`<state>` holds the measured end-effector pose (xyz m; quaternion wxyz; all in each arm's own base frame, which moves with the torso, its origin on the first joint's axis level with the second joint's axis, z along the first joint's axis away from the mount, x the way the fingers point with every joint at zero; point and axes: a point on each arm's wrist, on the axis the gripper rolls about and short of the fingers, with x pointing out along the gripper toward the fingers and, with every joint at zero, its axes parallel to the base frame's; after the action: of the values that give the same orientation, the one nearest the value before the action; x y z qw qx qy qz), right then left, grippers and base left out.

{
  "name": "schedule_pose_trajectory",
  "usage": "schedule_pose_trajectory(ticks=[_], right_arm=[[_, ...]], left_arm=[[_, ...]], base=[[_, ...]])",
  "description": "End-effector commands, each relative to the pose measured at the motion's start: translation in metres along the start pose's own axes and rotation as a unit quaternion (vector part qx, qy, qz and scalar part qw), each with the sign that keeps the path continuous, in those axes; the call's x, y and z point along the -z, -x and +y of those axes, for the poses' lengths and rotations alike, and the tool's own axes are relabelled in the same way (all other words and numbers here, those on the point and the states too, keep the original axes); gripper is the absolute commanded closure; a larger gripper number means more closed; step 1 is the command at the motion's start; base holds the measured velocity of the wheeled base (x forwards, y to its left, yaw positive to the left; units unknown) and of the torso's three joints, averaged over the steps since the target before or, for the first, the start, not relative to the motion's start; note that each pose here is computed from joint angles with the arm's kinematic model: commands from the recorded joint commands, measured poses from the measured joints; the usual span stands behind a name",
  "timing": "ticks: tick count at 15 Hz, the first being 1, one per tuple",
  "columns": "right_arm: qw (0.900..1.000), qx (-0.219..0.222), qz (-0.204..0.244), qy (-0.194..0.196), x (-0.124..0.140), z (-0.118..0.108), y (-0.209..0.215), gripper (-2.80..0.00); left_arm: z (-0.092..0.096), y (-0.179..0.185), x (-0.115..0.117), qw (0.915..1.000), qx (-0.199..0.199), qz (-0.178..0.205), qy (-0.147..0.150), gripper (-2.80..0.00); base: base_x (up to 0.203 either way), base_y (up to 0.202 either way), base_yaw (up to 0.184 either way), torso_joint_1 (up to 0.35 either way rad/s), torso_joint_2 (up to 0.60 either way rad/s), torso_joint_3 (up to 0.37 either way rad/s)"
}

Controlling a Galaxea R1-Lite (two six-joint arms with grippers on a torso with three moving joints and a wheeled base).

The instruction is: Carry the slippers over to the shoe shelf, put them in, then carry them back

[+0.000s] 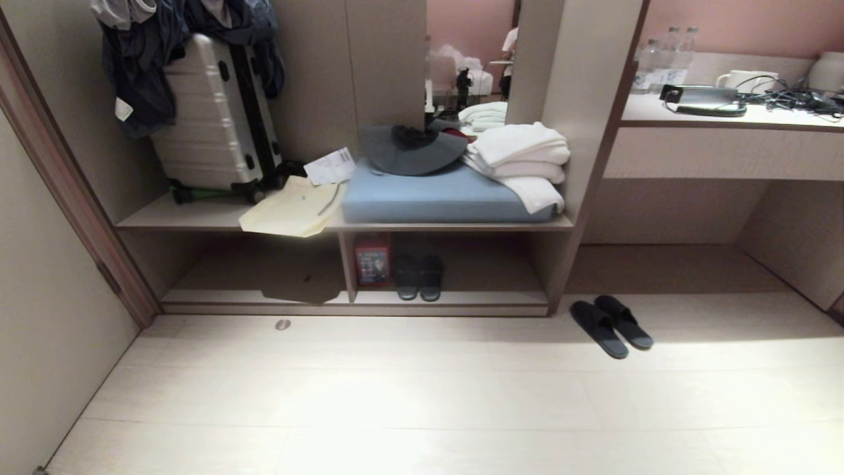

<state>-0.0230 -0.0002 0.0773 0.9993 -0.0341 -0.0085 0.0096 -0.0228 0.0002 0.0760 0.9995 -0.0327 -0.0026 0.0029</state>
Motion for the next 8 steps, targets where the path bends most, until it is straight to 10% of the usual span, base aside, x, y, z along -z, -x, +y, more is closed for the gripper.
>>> schedule_pose_trajectory(ticks=[1, 8], right_arm=[[1.000, -0.001, 0.000, 0.001, 0.0000, 0.0000, 0.0000, 0.00], [1.000, -0.001, 0.000, 0.000, 0.0000, 0.0000, 0.0000, 0.00]], left_arm=[[0.0000, 0.0000, -0.0001, 1.0000, 0.000, -0.001, 0.000, 0.00], [0.0000, 0.0000, -0.0001, 1.0000, 0.000, -0.001, 0.000, 0.00]], base=[[-0.197, 0.000, -0.001, 0.004, 0.00, 0.002], [-0.197, 0.000, 0.001, 0.003, 0.00, 0.003]])
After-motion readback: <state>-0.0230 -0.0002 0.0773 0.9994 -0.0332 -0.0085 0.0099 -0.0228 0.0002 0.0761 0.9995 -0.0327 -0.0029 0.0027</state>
